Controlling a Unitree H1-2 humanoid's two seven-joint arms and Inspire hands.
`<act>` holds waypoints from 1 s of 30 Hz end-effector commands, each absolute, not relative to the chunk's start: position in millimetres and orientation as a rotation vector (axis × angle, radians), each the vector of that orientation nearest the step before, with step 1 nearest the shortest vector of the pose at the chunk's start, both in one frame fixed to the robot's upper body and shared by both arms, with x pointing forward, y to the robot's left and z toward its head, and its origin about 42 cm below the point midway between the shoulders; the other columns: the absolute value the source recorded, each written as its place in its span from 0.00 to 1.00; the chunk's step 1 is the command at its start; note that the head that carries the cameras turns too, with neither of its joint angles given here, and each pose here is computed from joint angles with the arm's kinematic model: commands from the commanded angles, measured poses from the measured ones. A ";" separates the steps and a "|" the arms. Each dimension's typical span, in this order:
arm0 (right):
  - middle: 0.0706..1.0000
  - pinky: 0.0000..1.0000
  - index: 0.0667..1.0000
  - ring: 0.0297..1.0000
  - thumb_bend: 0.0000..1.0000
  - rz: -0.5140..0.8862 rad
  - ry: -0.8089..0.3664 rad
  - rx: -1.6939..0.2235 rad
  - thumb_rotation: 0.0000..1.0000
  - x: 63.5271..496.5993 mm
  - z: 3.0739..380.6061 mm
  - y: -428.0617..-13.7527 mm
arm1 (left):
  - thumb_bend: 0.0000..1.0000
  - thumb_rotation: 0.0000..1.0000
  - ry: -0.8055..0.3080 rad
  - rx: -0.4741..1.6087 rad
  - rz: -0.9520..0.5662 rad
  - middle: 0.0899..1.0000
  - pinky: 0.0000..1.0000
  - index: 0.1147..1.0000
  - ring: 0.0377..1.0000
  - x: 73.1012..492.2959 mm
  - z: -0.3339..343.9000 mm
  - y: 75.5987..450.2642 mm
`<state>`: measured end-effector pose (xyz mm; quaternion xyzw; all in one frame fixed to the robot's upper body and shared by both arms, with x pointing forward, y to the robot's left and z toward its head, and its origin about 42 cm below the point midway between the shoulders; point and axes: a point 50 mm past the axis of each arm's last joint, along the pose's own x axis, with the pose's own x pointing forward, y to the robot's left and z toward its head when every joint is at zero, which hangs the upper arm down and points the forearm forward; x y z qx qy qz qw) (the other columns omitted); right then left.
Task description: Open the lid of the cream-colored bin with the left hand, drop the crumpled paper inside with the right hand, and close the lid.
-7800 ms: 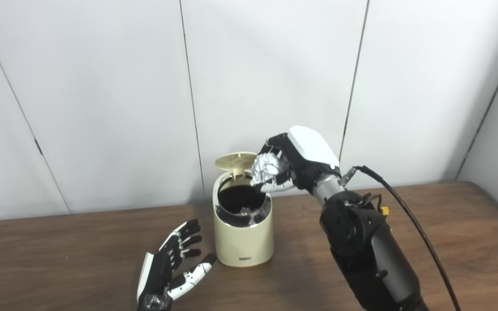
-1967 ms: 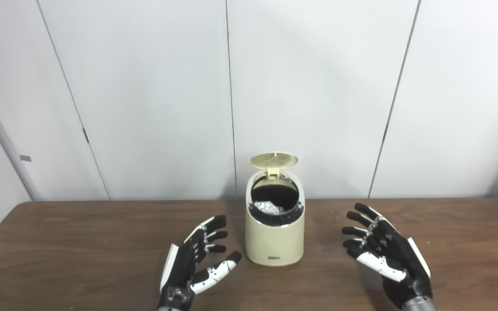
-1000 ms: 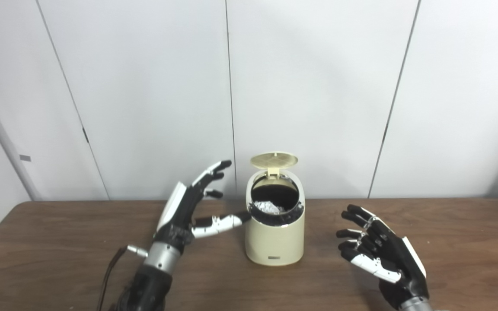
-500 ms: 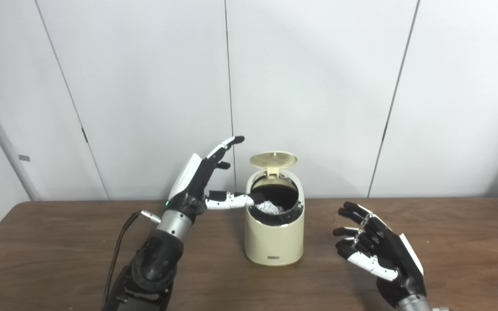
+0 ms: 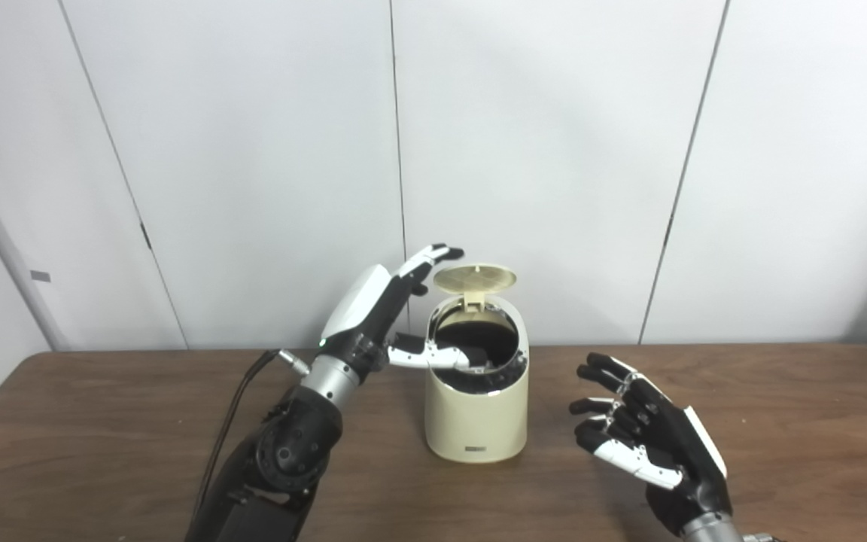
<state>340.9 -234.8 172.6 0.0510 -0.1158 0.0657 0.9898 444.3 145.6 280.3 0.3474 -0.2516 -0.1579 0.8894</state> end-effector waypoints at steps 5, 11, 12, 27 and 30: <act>0.76 0.47 0.75 0.59 0.81 0.133 -0.302 0.089 0.21 345.3 191.2 -230.7 | 0.98 0.38 -0.625 0.766 -0.319 0.92 0.79 0.87 0.91 446.8 309.9 146.0; 0.76 0.48 0.76 0.59 0.82 0.136 -0.302 0.083 0.22 344.9 190.9 -228.9 | 0.99 0.40 -0.634 0.795 -0.321 0.88 0.75 0.84 0.88 443.7 312.7 147.6; 0.76 0.48 0.76 0.59 0.82 0.137 -0.303 0.080 0.23 345.0 190.9 -228.3 | 0.99 0.40 -0.634 0.797 -0.319 0.86 0.74 0.82 0.87 442.9 313.2 148.2; 0.79 0.50 0.77 0.64 0.84 0.131 -0.297 0.047 0.27 343.1 196.5 -221.8 | 0.97 0.37 -0.675 0.938 -0.302 0.79 0.72 0.75 0.86 428.4 303.3 156.3; 0.78 0.50 0.77 0.64 0.83 0.137 -0.299 0.044 0.26 343.5 197.0 -221.6 | 0.96 0.37 -0.685 0.951 -0.304 0.79 0.74 0.75 0.87 426.2 303.0 158.3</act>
